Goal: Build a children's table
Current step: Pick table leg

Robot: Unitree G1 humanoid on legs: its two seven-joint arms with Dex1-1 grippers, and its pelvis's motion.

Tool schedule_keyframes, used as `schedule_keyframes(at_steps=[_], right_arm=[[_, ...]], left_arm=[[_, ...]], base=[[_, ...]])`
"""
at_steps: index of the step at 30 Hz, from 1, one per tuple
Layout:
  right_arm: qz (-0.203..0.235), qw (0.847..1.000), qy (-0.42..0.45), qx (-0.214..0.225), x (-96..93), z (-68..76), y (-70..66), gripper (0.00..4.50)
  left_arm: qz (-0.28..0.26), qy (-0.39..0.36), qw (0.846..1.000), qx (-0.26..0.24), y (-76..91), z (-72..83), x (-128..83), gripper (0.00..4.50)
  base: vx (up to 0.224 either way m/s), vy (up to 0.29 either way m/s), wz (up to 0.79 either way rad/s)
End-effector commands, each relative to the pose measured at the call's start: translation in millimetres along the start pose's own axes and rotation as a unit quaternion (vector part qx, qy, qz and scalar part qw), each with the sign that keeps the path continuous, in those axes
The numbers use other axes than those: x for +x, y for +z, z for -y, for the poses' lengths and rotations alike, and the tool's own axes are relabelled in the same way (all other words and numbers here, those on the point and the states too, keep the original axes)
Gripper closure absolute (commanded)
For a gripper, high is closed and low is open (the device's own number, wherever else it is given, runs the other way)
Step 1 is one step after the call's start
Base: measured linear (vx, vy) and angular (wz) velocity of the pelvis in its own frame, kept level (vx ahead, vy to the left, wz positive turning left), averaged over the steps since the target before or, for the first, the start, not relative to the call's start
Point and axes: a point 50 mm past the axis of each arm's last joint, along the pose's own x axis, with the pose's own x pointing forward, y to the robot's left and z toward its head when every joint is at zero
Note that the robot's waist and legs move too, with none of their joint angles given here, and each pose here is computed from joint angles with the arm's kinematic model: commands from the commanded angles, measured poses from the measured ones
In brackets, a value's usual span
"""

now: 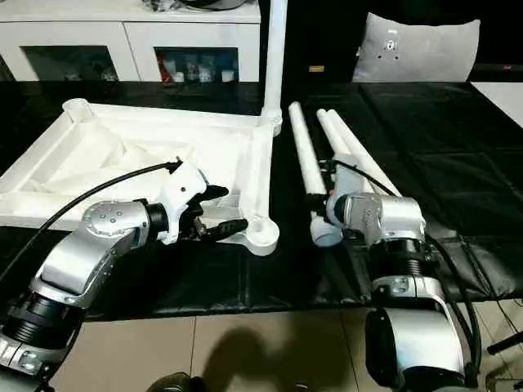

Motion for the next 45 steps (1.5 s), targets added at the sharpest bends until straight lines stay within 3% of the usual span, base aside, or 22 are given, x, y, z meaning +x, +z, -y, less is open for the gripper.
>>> schedule_keyframes(at_steps=[1, 4, 5, 8, 10, 14, 17, 19, 22, 23, 27, 31, 36, 41, 45], right_arm=[[0.039, 0.999, 0.004, 0.0, -3.9, 0.6, 10.0, 2.61], [0.089, 0.996, 0.005, -0.015, -5.9, 0.0, 18.2, 2.61], [0.126, 0.992, 0.008, -0.018, -8.2, -0.7, 24.6, 2.61], [0.159, 0.987, 0.014, -0.011, -11.1, -1.5, 31.7, 2.61], [0.222, 0.974, 0.039, 0.008, -19.6, -3.1, 46.4, 2.61], [0.255, 0.965, 0.054, 0.024, -25.0, -3.3, 54.0, 2.61], [0.317, 0.941, 0.109, 0.052, -37.5, -7.2, 65.2, 2.61], [0.34, 0.922, 0.182, 0.049, -47.0, -16.4, 66.0, 2.61], [0.34, 0.908, 0.239, 0.044, -52.4, -25.6, 62.2, 2.61], [0.337, 0.897, 0.284, 0.042, -57.0, -32.4, 59.0, 2.61], [0.329, 0.884, 0.329, 0.04, -60.9, -39.0, 54.0, 2.62], [0.306, 0.861, 0.405, 0.034, -68.5, -49.0, 42.9, 2.62], [0.283, 0.838, 0.465, 0.04, -76.2, -53.5, 35.8, 2.62], [0.267, 0.832, 0.485, 0.031, -79.3, -55.5, 31.5, 2.62], [0.258, 0.829, 0.496, 0.026, -80.9, -56.7, 29.7, 2.62]], left_arm=[[-0.003, 0.004, 1.0, 0.008, 0.0, -1.1, 0, 0.47], [-0.002, 0.006, 1.0, 0.009, 0.3, -1.5, 0, 0.47], [-0.001, 0.008, 1.0, 0.009, 0.6, -1.8, 0, 0.47], [0.003, 0.011, 1.0, 0.008, 1.3, -2.3, 0, 0.47], [0.018, 0.019, 1.0, 0.002, 4.2, -3.9, 1, 0.47], [0.03, 0.024, 0.999, -0.004, 7.3, -5.0, 1, 0.47], [0.074, 0.041, 0.996, -0.029, 19.6, -10.1, 3, 0.47], [0.114, 0.047, 0.991, -0.054, 32.5, -14.7, 4, 0.19], [0.153, 0.047, 0.984, -0.081, 45.0, -17.8, 5, 0.09], [0.177, 0.049, 0.978, -0.097, 53.1, -20.4, 5, 0.01], [0.217, 0.059, 0.964, -0.138, 67.3, -28.0, 5, 0.0], [0.284, 0.049, 0.926, -0.243, 92.1, -40.9, 6, 0.0], [0.32, 0.012, 0.894, -0.313, 110.4, -45.0, 10, 0.0], [0.329, -0.028, 0.88, -0.341, 118.9, -38.6, 13, 0.0], [0.322, -0.044, 0.88, -0.346, 121.1, -32.3, 17, 0.0]], base=[[0.0, 0.0, 0.0], [0.0, 0.0, 0.0], [0.0, 0.0, 0.0], [0.0, 0.0, 0.0], [0.0, 0.0, 0.0], [0.0, 0.0, 0.0], [0.0, 0.0, 0.0], [0.0, 0.0, 0.0], [0.0, 0.0, 0.0], [0.0, 0.0, 0.0], [0.0, 0.0, 0.0], [0.0, 0.0, 0.0], [0.0, 0.0, 0.0], [0.0, 0.0, 0.0], [0.0, 0.0, 0.0]])
